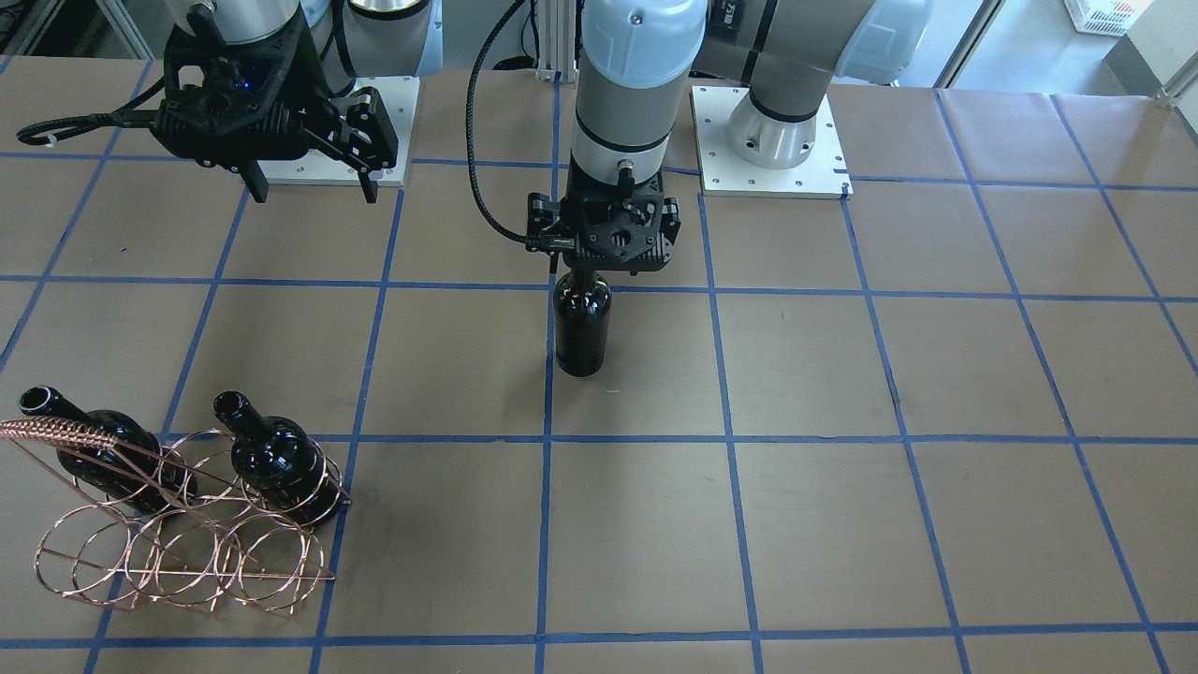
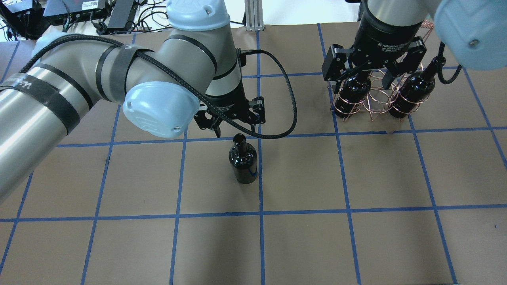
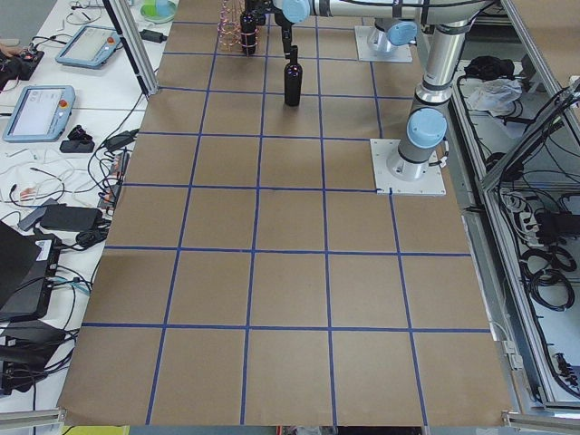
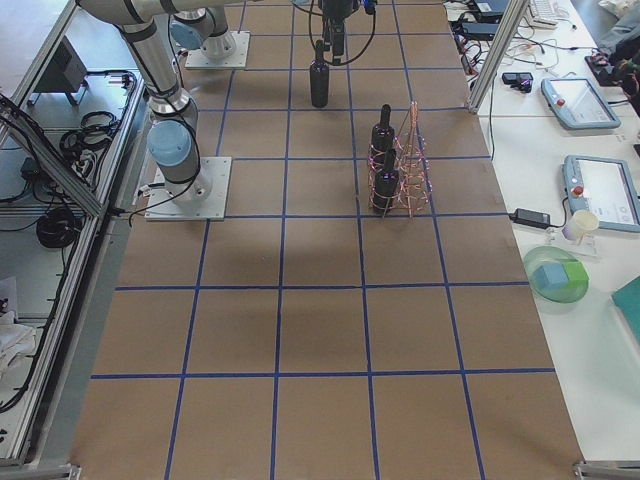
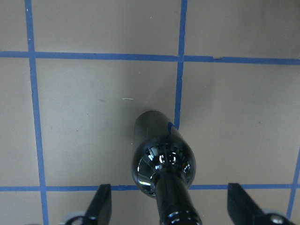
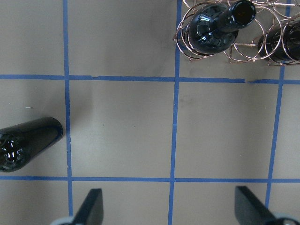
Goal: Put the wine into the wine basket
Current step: 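Set the bottle upright on the table, open and lift the left gripper, then reach the right gripper to the standing bottle and grasp its neck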
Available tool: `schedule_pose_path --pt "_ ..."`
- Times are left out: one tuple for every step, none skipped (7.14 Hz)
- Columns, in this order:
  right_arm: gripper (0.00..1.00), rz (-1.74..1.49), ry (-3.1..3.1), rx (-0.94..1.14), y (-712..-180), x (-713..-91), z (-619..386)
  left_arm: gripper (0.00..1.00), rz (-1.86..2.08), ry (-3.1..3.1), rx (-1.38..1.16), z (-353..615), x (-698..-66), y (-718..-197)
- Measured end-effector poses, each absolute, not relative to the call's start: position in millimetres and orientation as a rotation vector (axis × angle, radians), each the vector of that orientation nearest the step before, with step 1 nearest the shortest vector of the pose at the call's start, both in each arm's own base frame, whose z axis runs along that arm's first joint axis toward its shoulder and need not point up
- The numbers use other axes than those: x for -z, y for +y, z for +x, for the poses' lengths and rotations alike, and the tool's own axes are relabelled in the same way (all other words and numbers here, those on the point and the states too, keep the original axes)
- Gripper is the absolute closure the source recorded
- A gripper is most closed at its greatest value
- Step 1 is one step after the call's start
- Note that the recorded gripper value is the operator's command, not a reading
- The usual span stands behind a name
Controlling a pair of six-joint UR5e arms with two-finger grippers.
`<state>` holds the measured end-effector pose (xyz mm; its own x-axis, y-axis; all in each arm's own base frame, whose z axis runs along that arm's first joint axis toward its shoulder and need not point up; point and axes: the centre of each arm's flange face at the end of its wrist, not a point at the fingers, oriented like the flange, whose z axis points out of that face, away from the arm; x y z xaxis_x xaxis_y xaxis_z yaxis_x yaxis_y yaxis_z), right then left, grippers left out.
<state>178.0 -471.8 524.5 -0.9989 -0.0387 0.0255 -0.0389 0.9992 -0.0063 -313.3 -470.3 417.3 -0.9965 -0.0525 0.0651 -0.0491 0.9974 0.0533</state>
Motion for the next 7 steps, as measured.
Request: schedule_pose_path --pt "0.0 0.066 -3.113 -0.013 -472.8 -524.1 177.6 0.0 0.13 -3.069 0.07 -297.3 -443.9 -483.0" --pt "0.0 0.067 -3.114 -0.014 -475.5 -522.1 177.0 0.0 0.189 -3.065 0.072 -269.6 -472.1 -498.3" --pt "0.0 0.067 -3.115 -0.015 -478.7 -519.4 177.0 0.0 0.213 -3.059 0.065 -233.0 -491.6 -513.9" --pt "0.0 0.063 -3.117 -0.004 -482.3 -511.3 178.7 0.0 0.223 -3.055 0.054 -191.8 -500.9 -528.5" --pt "0.0 0.053 -3.126 0.002 -484.1 -499.1 185.5 0.0 0.244 -3.048 0.042 -155.8 -505.5 -538.7" --pt "0.0 0.024 -3.137 -0.014 -482.7 -489.8 201.1 0.0 0.252 -3.047 0.029 -126.9 -507.7 -545.6" --pt "0.0 -0.014 -3.145 -0.041 -478.0 -482.1 232.7 0.0 0.256 -3.051 0.02 -99.0 -508.7 -550.2"
